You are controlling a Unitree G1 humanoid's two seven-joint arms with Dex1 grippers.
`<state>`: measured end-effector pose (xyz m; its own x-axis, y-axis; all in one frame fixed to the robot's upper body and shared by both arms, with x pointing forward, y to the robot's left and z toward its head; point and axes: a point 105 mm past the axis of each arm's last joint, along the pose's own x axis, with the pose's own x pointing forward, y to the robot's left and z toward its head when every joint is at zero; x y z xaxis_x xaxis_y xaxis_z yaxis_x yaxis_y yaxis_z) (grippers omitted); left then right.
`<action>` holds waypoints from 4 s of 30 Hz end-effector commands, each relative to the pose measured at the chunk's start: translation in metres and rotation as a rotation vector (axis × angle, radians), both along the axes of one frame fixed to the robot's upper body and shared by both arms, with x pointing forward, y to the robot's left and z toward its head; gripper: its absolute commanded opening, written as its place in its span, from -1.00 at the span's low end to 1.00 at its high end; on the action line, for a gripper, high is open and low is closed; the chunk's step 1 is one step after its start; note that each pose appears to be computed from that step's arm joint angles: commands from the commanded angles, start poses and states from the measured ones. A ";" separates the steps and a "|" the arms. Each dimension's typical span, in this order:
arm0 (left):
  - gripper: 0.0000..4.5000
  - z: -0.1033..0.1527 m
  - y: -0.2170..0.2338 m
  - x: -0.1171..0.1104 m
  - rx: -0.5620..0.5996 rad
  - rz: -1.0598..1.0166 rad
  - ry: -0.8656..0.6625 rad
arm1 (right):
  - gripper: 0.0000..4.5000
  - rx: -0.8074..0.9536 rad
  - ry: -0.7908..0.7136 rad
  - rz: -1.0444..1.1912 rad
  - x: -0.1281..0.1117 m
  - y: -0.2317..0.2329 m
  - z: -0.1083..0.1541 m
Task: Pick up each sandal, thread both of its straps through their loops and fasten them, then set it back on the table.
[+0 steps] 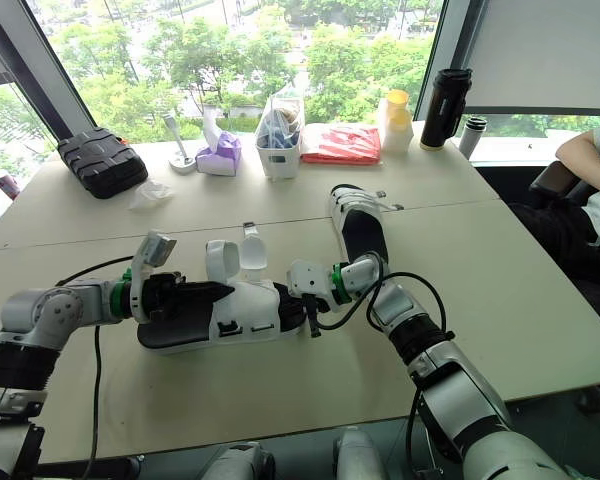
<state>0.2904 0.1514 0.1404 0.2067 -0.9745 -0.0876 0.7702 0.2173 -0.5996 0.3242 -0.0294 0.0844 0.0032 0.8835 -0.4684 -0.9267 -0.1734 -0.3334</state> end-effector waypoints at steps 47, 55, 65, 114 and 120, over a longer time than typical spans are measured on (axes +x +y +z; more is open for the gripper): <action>-0.97 0.030 -0.007 0.008 -0.029 -0.061 -0.096 | -1.00 -0.129 0.062 -0.040 -0.005 -0.013 -0.033; -0.97 0.022 -0.009 0.001 0.002 -0.088 -0.092 | -1.00 -0.127 0.062 -0.037 -0.006 -0.013 -0.033; -0.97 0.013 -0.008 0.001 0.034 -0.095 -0.104 | -1.00 -0.131 0.061 -0.040 -0.007 -0.014 -0.033; -0.97 -0.027 -0.007 -0.027 0.217 -0.183 -0.339 | -1.00 -0.124 0.060 -0.036 -0.007 -0.011 -0.033; -0.57 -0.026 -0.001 -0.029 0.242 -0.161 -0.320 | -1.00 -0.125 0.060 -0.037 -0.006 -0.011 -0.033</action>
<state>0.2627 0.1452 0.1126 0.0956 -0.9650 -0.2440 0.9473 0.1635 -0.2754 0.3214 -0.0261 0.0844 0.0110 0.8836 -0.4681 -0.9207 -0.1737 -0.3494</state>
